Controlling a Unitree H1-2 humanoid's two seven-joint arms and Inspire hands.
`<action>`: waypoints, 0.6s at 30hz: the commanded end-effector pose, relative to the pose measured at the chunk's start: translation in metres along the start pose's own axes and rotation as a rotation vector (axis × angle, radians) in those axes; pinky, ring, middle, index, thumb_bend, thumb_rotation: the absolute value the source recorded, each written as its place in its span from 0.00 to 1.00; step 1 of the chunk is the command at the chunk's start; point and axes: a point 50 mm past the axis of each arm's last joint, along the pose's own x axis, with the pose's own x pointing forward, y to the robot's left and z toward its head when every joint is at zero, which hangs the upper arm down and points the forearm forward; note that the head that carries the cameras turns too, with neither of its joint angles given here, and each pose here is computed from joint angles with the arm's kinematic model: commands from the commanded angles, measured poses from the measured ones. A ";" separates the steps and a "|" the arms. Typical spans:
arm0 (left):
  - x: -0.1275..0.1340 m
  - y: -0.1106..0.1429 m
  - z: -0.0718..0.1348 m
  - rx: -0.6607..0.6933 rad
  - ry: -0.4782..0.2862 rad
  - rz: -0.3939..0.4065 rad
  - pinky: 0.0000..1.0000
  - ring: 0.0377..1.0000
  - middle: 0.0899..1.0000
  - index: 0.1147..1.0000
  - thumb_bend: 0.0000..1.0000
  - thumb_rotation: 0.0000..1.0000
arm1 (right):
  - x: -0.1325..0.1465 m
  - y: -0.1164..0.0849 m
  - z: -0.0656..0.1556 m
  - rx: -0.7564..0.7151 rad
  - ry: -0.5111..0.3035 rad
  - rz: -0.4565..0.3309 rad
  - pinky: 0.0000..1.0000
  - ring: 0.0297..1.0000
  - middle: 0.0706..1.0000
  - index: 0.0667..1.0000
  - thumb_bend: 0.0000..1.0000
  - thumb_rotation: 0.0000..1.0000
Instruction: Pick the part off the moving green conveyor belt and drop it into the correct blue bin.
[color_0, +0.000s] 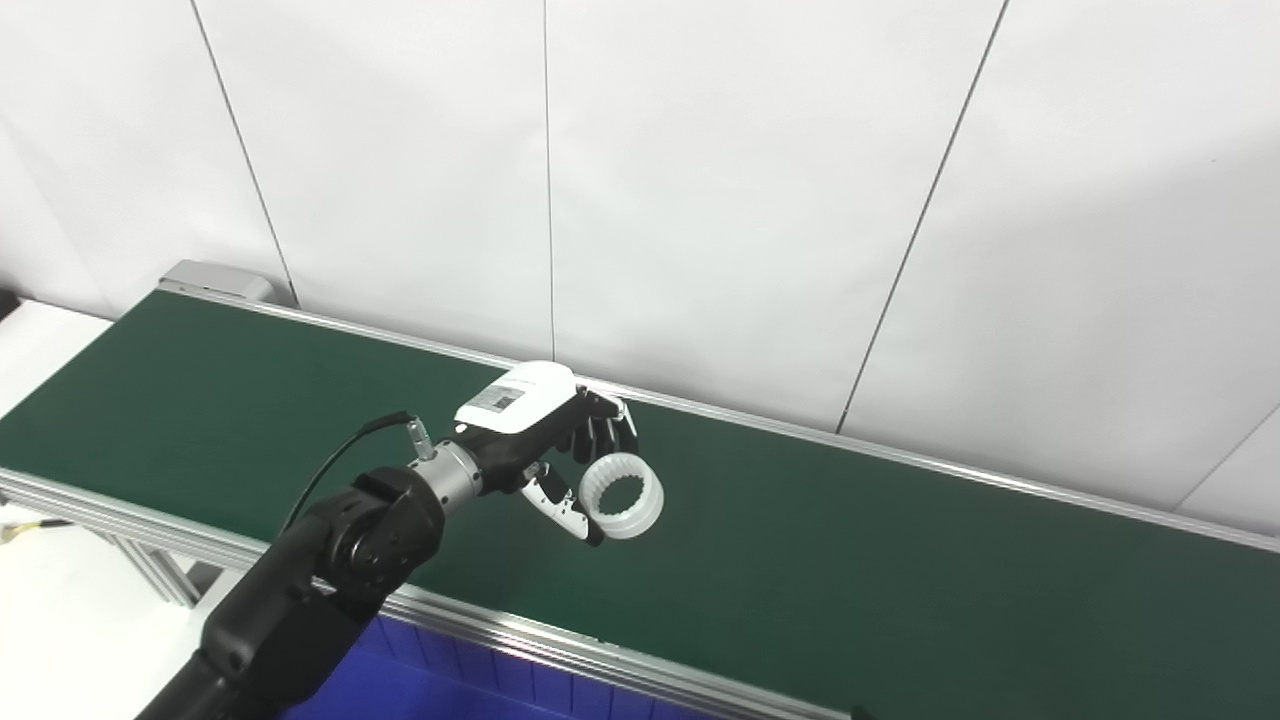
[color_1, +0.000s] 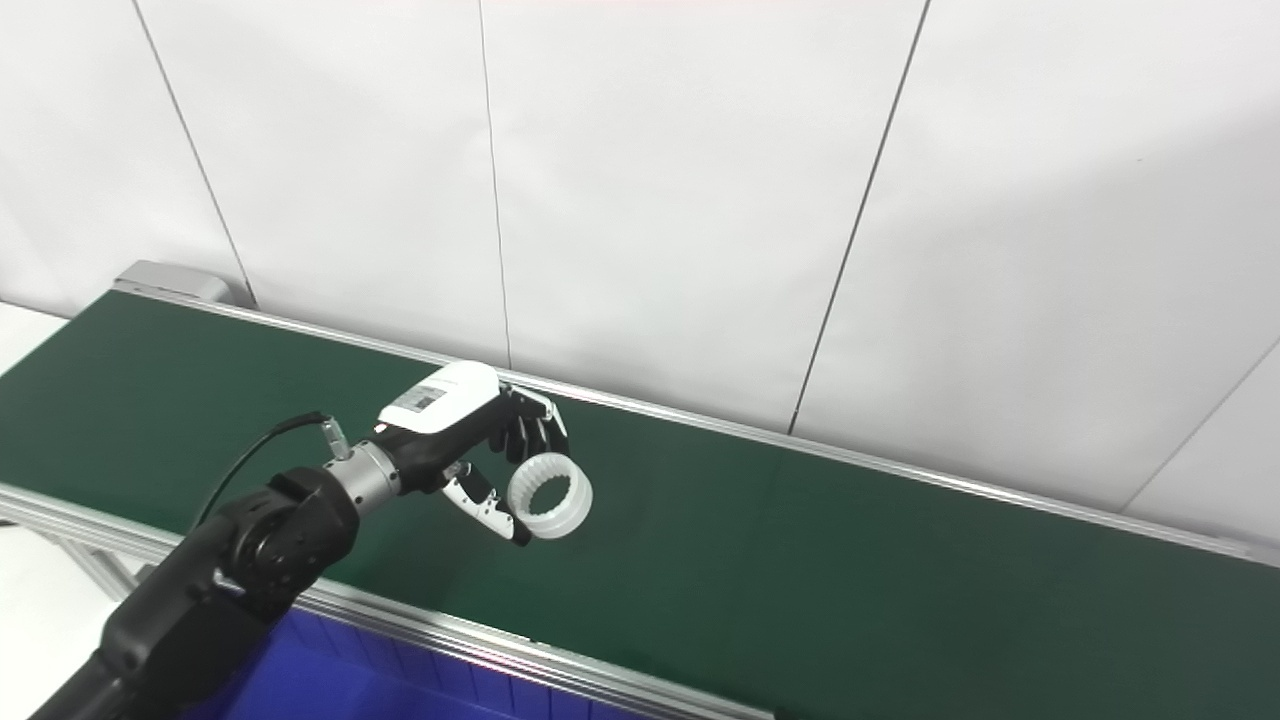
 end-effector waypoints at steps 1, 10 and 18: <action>-0.005 0.021 0.006 0.012 -0.022 0.044 0.41 0.41 0.45 0.44 0.48 0.00 | 0.003 -0.003 0.012 0.004 -0.084 -0.010 0.71 0.80 0.84 0.91 0.33 0.75; -0.038 0.023 0.032 0.008 0.004 0.007 0.40 0.38 0.44 0.46 0.48 0.00 | 0.004 -0.009 0.013 -0.006 -0.091 -0.005 0.71 0.80 0.84 0.91 0.36 0.76; -0.057 0.014 0.043 -0.015 -0.032 -0.115 0.45 0.39 0.43 0.46 0.48 0.00 | 0.004 -0.014 0.021 -0.006 -0.120 0.000 0.70 0.79 0.84 0.90 0.43 0.76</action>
